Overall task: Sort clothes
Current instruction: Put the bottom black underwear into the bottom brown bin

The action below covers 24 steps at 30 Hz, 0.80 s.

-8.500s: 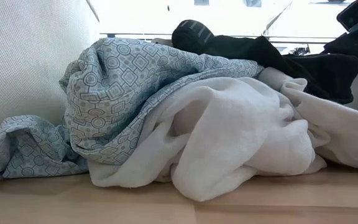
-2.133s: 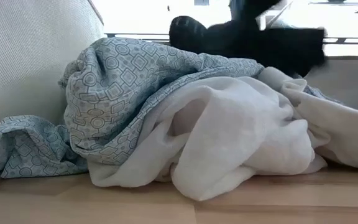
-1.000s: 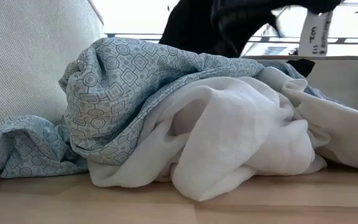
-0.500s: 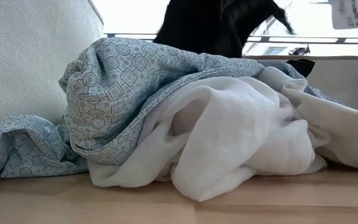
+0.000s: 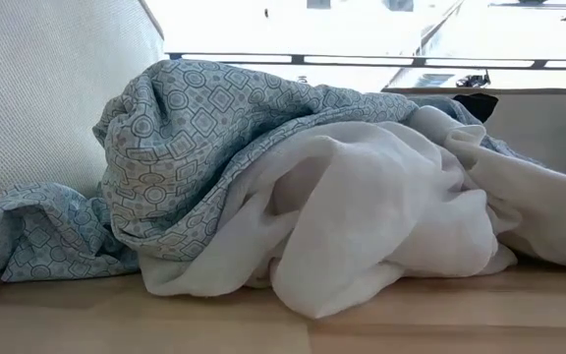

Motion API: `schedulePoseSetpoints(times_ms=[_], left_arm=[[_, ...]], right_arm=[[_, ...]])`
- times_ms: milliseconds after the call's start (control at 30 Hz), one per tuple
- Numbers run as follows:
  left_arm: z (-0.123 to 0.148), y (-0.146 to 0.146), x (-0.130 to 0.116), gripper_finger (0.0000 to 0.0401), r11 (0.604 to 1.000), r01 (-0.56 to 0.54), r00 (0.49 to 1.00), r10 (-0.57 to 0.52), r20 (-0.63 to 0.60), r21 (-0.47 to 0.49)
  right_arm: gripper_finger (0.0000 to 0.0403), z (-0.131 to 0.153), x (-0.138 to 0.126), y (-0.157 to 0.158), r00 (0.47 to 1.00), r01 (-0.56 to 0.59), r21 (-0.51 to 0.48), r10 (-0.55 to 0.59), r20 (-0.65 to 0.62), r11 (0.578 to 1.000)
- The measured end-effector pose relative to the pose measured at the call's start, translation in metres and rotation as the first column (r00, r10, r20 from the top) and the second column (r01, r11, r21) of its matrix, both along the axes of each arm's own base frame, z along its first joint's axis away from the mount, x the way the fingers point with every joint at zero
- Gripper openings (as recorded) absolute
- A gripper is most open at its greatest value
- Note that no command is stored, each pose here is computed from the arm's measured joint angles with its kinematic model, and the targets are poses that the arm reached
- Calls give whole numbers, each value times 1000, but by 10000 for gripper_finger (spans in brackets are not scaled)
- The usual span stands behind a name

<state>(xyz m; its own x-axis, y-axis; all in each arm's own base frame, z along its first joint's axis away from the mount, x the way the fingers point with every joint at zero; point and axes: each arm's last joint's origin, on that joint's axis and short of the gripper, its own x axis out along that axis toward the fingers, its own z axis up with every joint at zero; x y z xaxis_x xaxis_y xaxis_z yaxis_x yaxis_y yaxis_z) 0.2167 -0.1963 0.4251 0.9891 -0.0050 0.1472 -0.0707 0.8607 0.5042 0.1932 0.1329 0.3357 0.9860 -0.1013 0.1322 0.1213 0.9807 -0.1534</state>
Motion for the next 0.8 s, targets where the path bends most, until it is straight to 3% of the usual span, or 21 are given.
schedulePoseSetpoints(times_ms=[67,133,200,400,500,600,700,800], left_arm=[[9,-2,-14,1,981,-187,977,191,-90,56],[16,-3,-29,1,935,-342,925,352,-145,92],[18,-5,-42,1,918,-391,902,397,-168,70],[0,-23,-71,1,965,-226,950,188,-250,-134],[-15,-28,-84,1,956,-139,938,43,-344,-260],[-31,-24,-92,1,905,-174,891,-23,-453,-388],[-46,-11,-99,1,811,-323,816,-23,-578,-488],[-62,3,-103,1,708,-531,693,49,-719,-464]], right_arm=[[233,-2,0,2,1000,-7,-14,6,-18,1000],[232,-6,1,3,999,-8,-14,8,-38,1000],[232,-9,2,4,998,-11,-7,11,-60,1000],[232,-14,4,4,995,19,11,-17,-95,1000],[232,-15,4,4,995,24,20,-22,-95,1000],[232,-15,4,3,995,24,15,-23,-95,1000],[232,-15,4,3,995,25,13,-23,-96,1000],[232,-15,4,3,995,25,13,-24,-96,1000]])
